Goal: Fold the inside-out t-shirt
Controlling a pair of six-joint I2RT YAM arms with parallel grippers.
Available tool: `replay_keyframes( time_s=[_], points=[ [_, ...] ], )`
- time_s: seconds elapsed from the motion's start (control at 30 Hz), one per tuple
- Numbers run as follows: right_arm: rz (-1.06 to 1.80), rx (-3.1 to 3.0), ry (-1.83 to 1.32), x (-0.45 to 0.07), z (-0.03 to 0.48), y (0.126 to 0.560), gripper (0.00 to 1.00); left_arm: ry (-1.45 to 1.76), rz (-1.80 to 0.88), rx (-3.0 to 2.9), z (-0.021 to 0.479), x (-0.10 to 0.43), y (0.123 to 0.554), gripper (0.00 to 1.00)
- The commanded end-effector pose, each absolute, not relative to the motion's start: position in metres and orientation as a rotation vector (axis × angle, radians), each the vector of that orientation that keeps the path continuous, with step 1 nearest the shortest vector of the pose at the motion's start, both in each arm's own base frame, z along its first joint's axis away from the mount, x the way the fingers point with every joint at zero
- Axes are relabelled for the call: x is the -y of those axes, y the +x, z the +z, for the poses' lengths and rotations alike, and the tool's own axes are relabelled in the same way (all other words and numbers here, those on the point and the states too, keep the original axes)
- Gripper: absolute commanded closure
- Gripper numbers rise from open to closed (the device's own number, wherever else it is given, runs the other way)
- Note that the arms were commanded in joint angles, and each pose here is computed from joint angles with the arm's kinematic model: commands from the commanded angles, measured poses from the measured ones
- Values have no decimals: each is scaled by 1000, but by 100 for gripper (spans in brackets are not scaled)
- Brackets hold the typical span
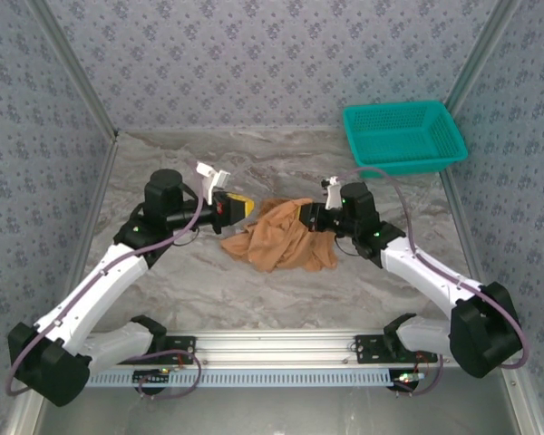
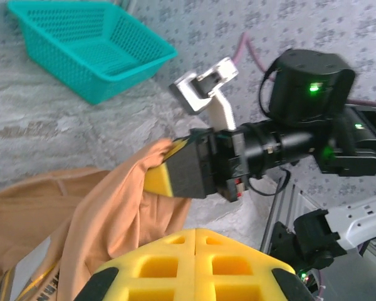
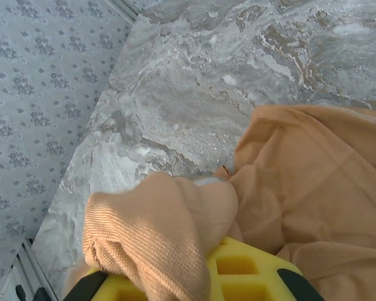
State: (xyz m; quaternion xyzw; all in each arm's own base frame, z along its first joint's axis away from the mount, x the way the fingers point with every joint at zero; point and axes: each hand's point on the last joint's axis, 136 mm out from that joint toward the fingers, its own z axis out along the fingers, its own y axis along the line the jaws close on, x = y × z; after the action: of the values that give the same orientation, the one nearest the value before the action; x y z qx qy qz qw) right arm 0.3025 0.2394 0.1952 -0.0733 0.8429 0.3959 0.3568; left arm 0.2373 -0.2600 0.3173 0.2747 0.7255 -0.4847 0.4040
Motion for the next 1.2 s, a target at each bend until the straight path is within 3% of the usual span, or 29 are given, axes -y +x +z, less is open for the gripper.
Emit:
replay_keyframes(
  time_s=[0.0, 0.1, 0.17, 0.3, 0.43, 0.57, 0.83, 0.97, 1.13, 1.17],
  points=[
    [1086, -2139, -328, -246, 211, 288, 86, 772, -1251, -1772, 317, 265, 229, 100],
    [1110, -2117, -322, -246, 214, 288, 99, 746, -1171, -1872, 295, 267, 237, 100],
    [1137, -2088, -297, -248, 218, 291, 100, 723, -1098, -1973, 271, 273, 242, 100],
    [1176, -2044, -248, -251, 224, 298, 100, 778, -1060, -2124, 232, 304, 232, 76],
    [1183, -2041, -237, -252, 224, 299, 100, 681, -897, -2204, 209, 308, 248, 61],
    [1190, -2038, -239, -253, 225, 298, 100, 641, -776, -2212, 206, 302, 265, 56],
    [1189, -2037, -239, -253, 223, 296, 100, 709, -942, -2177, 212, 330, 261, 49],
    [1197, -2025, -254, -254, 227, 295, 100, 703, -920, -2198, 205, 331, 267, 58],
    [1153, -2072, -264, -247, 219, 290, 100, 716, -1071, -2140, 222, 333, 266, 97],
    [1113, -2088, -277, -242, 217, 289, 98, 740, -1128, -2101, 232, 335, 261, 100]
  ],
)
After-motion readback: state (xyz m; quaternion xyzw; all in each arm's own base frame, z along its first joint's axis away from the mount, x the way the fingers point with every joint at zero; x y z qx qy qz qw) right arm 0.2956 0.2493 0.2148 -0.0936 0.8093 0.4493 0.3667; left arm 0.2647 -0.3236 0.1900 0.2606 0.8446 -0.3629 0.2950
